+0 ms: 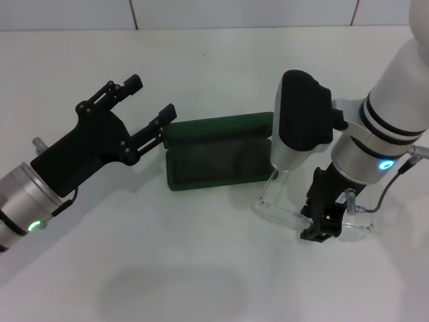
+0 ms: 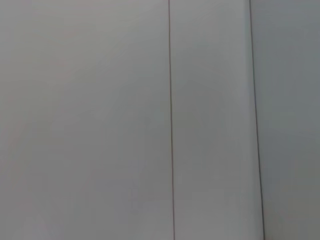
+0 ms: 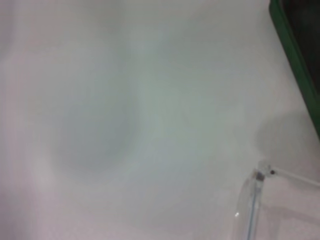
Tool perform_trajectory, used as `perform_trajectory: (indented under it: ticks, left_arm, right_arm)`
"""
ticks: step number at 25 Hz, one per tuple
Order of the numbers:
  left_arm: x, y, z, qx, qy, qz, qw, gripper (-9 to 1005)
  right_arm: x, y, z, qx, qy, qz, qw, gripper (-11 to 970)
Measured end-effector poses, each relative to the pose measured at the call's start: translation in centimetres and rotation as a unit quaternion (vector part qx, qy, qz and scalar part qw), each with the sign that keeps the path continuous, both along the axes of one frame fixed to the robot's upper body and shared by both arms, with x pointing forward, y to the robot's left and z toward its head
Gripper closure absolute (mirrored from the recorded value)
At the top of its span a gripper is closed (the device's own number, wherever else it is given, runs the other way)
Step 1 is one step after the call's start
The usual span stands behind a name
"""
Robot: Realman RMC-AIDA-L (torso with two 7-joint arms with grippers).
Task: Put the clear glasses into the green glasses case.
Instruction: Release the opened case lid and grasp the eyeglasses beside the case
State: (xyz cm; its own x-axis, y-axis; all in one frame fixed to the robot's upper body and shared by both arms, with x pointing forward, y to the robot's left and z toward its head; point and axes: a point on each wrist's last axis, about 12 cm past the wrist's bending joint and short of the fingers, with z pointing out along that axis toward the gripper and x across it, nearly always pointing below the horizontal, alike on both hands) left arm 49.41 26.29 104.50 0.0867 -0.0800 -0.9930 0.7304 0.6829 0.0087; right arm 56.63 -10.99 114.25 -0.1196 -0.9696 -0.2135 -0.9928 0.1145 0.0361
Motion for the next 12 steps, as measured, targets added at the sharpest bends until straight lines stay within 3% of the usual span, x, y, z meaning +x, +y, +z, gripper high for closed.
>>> perform_trajectory:
  ticks: [12]
  left_arm:
    - [0.0, 0.03, -0.01, 0.0, 0.0, 0.001, 1.0, 249]
  right_arm:
    - [-0.02, 0.22, 0.08, -0.001, -0.005, 0.007, 1.0, 671]
